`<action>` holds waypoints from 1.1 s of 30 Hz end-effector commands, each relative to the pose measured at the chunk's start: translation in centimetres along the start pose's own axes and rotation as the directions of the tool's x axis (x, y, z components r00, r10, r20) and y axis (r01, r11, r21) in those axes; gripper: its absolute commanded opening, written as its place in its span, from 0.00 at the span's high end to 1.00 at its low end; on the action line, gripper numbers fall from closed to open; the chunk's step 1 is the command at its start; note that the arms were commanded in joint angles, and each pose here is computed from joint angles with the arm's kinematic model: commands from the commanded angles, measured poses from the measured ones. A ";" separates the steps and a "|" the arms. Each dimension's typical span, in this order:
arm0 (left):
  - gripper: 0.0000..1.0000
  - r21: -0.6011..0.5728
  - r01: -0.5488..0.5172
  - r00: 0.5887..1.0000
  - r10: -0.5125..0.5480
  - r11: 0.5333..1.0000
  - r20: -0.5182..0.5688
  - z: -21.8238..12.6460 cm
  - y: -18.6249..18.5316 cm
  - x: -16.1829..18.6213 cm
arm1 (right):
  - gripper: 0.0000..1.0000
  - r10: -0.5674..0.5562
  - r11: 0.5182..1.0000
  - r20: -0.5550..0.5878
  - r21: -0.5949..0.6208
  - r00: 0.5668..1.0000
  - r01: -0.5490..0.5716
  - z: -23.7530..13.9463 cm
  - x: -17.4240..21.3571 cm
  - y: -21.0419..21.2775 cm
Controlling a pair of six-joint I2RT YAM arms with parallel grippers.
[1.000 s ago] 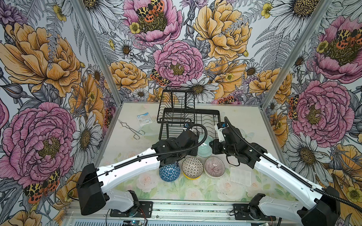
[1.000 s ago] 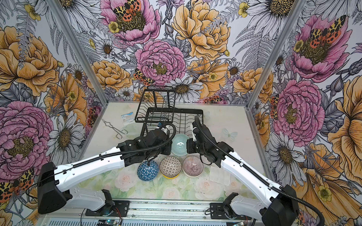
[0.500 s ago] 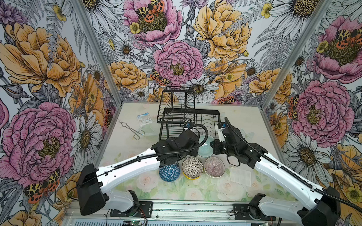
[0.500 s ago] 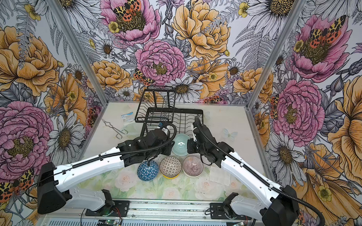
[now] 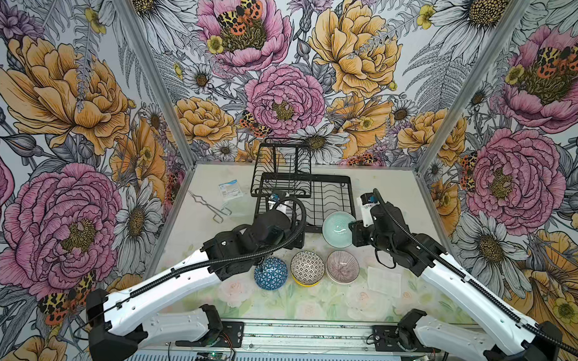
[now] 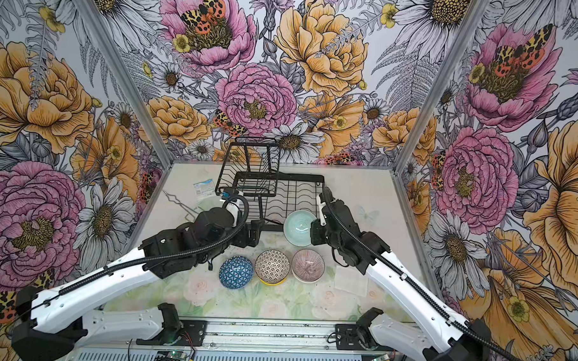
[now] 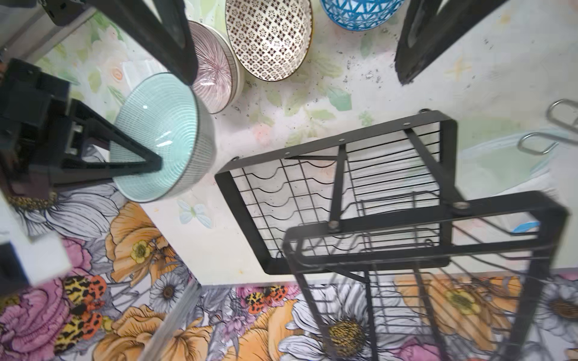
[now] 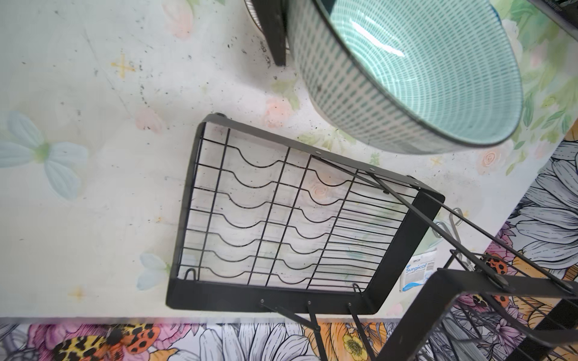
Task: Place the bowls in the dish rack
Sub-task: 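Grasp the bowl rim with the right gripper and release the left gripper, then carry the bowl over the rack with the right gripper while the left withdraws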
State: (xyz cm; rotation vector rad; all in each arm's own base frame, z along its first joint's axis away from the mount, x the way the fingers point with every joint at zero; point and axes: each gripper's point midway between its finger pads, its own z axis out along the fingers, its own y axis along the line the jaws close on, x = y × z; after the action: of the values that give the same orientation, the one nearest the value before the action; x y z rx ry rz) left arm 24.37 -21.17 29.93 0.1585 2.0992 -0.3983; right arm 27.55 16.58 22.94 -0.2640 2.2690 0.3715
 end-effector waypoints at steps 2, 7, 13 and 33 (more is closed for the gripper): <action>0.01 -0.206 0.095 0.995 -0.095 0.974 0.008 -1.6 8.1 1.6 | 1.00 -0.116 0.984 0.156 0.149 0.981 0.093 -2.3 -4.5 -2.3; 0.01 -0.303 0.228 0.974 -0.223 0.925 0.050 -2.8 14.5 2.7 | 1.00 -0.234 0.928 0.207 0.340 0.950 0.155 -2.0 -7.7 -5.0; 0.01 -0.369 0.259 0.959 -0.283 0.892 -0.011 -1.4 17.8 4.4 | 1.00 -0.418 0.871 0.307 0.403 0.855 0.281 1.1 -12.0 -5.3; 0.01 -0.386 0.266 0.922 -0.349 0.883 -0.165 5.3 20.2 6.5 | 1.00 -0.670 0.739 0.364 0.408 0.646 0.536 19.1 -16.6 -5.2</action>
State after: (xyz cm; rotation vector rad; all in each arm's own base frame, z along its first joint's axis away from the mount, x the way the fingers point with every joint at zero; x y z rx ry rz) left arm 29.64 -3.82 16.55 -0.4090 2.4217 -0.1373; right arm 51.48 17.81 16.41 -0.7375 1.7726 -0.2485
